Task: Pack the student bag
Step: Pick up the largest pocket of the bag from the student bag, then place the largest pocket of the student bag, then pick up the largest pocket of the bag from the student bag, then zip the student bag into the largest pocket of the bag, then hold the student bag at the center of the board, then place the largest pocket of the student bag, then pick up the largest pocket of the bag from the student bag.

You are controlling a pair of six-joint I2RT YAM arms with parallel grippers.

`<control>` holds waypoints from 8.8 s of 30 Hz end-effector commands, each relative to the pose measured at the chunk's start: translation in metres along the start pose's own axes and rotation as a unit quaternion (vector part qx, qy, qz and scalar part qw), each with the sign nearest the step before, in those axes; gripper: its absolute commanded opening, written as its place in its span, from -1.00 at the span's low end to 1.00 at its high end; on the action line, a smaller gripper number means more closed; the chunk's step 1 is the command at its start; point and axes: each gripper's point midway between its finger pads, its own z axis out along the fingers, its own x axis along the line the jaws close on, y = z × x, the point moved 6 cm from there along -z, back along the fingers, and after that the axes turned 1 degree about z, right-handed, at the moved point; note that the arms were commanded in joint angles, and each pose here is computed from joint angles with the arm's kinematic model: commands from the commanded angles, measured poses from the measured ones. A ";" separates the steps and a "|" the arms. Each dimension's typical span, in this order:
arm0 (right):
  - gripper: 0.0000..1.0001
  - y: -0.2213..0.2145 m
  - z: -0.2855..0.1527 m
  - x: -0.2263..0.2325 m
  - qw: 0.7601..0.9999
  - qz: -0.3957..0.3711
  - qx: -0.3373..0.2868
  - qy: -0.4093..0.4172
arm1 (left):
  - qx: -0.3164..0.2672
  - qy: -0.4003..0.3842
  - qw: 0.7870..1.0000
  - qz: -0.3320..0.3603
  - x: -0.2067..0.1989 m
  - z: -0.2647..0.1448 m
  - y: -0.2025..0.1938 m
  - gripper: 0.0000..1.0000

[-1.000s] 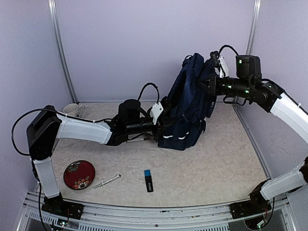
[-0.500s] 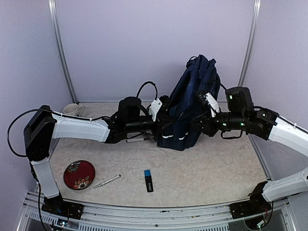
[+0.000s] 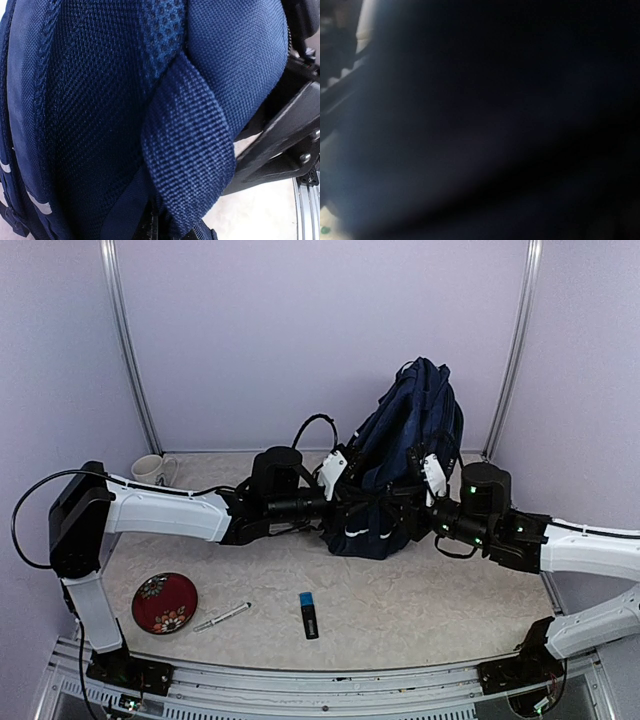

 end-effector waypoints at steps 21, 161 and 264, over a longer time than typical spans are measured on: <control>-0.51 0.021 0.026 -0.001 0.998 -0.017 -0.029 -0.058 | -0.108 -0.042 0.992 0.047 -0.024 -0.009 0.069 -1.00; -1.00 0.143 -0.102 0.028 0.956 0.158 -0.130 0.210 | -0.026 0.019 0.996 0.078 -0.051 -0.025 0.004 -1.00; -0.11 0.081 -0.073 0.045 0.577 -0.791 -0.175 -0.104 | -0.173 -0.067 0.979 0.082 -0.038 -0.027 0.124 -1.00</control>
